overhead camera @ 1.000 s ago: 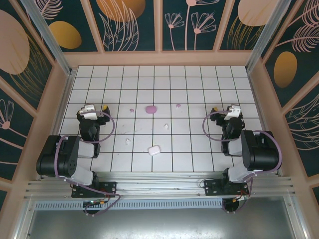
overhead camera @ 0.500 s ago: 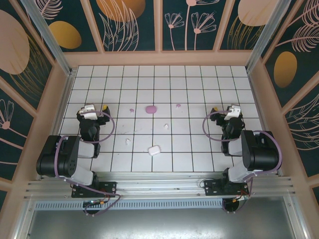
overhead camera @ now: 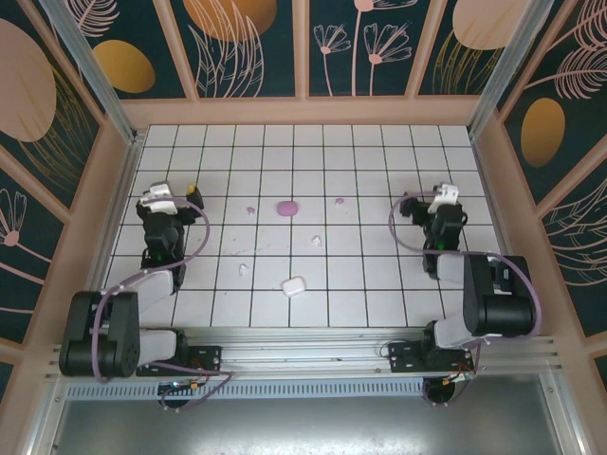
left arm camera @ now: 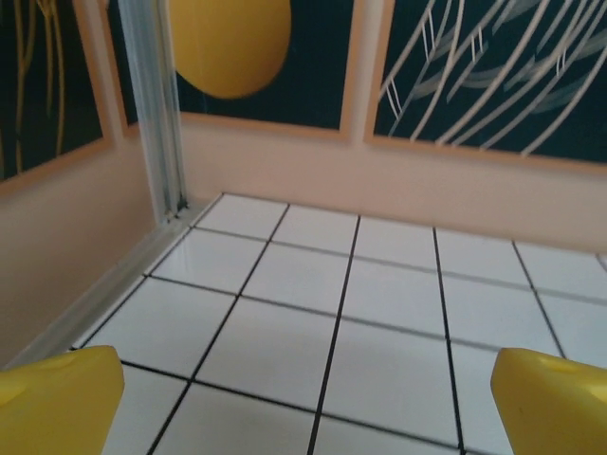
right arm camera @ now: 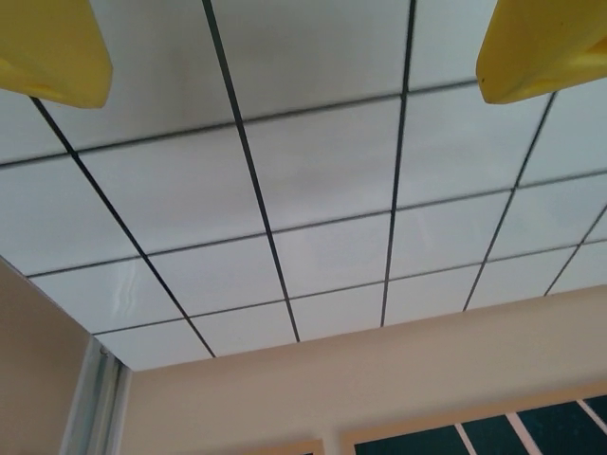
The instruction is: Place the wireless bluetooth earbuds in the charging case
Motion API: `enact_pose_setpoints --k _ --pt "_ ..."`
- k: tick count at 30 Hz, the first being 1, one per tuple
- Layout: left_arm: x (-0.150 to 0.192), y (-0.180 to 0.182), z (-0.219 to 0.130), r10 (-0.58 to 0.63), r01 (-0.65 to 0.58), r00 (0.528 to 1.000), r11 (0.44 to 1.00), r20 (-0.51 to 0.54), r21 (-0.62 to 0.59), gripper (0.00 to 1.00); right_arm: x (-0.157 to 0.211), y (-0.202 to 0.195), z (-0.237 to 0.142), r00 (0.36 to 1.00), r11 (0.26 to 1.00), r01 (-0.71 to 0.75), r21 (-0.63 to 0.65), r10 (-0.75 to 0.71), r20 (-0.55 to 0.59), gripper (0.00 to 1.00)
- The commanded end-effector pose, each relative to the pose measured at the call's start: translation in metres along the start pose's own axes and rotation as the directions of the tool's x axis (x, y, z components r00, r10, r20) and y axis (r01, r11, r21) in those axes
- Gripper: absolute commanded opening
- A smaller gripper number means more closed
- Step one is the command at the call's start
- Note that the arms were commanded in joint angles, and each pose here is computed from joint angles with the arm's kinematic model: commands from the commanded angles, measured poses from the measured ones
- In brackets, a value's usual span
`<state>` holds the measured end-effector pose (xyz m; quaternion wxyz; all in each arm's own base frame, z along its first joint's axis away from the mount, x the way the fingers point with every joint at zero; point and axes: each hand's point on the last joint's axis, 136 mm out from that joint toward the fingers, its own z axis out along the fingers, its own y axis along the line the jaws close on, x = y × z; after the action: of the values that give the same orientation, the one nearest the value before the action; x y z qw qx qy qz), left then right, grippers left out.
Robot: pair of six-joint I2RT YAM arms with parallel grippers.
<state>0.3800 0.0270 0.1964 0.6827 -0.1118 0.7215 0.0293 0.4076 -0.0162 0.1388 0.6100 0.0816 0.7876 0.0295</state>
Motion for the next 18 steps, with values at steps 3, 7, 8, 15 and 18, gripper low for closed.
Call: enact_pose_setpoints --k 3,7,8,15,18 --pt "0.007 0.016 -0.004 -0.100 0.082 0.982 0.990 -0.161 -0.117 0.98 0.004 0.013 0.005 0.956 0.988 -0.145 0.047 0.153 -0.250 0.98" --pt "0.012 0.002 -0.009 -0.107 0.092 0.946 0.994 -0.307 -0.065 0.98 0.022 0.050 -0.009 0.902 0.994 -0.104 0.038 0.111 -0.418 0.97" --pt "0.013 -0.003 -0.012 -0.114 0.105 0.933 0.993 -0.342 -0.045 0.99 0.029 0.068 -0.016 0.885 0.997 -0.081 0.004 0.074 -0.460 0.98" --pt "0.032 -0.026 -0.049 -0.332 0.329 0.786 0.939 -0.522 -0.102 0.99 0.089 0.208 -0.099 0.736 0.965 0.004 -0.261 -0.179 -0.653 0.99" --pt "0.066 -0.049 -0.063 -0.293 0.313 0.730 0.946 -0.617 -0.079 0.99 0.123 0.247 -0.137 0.663 0.941 0.028 -0.337 -0.270 -0.698 0.99"
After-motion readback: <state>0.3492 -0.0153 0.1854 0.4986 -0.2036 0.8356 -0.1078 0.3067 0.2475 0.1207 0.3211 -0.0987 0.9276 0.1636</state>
